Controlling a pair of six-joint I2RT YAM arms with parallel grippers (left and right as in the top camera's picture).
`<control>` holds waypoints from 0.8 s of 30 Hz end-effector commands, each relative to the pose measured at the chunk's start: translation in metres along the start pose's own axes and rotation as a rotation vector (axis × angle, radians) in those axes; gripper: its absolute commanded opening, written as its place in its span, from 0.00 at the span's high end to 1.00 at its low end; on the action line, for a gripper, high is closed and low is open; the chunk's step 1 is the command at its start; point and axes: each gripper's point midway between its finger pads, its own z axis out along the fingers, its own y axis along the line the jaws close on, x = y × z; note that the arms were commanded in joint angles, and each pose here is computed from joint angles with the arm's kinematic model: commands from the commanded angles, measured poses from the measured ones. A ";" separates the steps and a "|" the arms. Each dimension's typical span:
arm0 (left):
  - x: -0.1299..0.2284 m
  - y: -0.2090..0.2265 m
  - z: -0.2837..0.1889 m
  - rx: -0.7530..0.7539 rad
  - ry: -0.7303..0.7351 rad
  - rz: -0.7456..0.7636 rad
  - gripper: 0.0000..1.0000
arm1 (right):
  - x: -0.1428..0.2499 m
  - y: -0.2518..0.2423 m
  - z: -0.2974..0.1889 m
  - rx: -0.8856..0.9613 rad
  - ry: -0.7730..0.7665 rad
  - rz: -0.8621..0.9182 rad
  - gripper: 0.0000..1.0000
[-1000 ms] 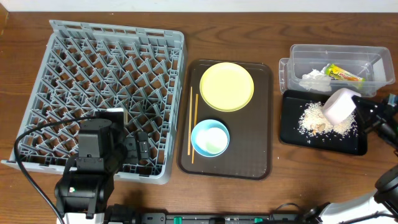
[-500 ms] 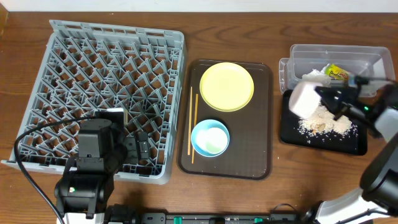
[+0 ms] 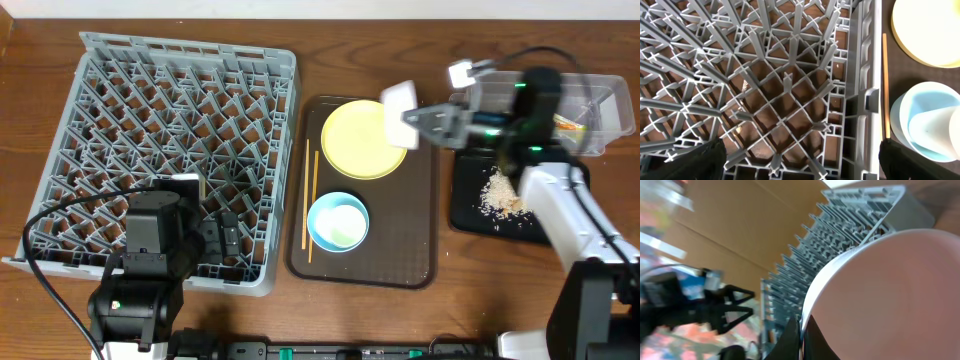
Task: Sort waste into correct bins and load items into the dishwasher
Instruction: 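Carry the empty pink bowl left and set it on the yellow plate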
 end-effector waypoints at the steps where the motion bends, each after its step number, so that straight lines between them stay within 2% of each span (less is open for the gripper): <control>1: -0.006 0.003 -0.005 -0.016 -0.020 -0.009 0.02 | -0.002 -0.018 0.032 0.190 -0.033 -0.176 0.99; 7: -0.006 0.003 -0.005 -0.016 -0.019 -0.009 0.02 | 0.010 -0.050 0.060 0.507 0.000 -0.416 0.99; 12: -0.006 0.003 -0.005 -0.016 -0.019 -0.009 0.02 | 0.037 -0.076 0.070 0.738 0.159 -0.631 0.99; 15: -0.006 0.003 -0.005 -0.016 -0.019 -0.009 0.02 | 0.056 -0.085 0.078 0.764 0.242 -0.681 0.99; 24: -0.005 0.003 -0.005 -0.016 -0.016 -0.009 0.02 | 0.094 -0.129 0.090 0.779 0.360 -0.622 0.99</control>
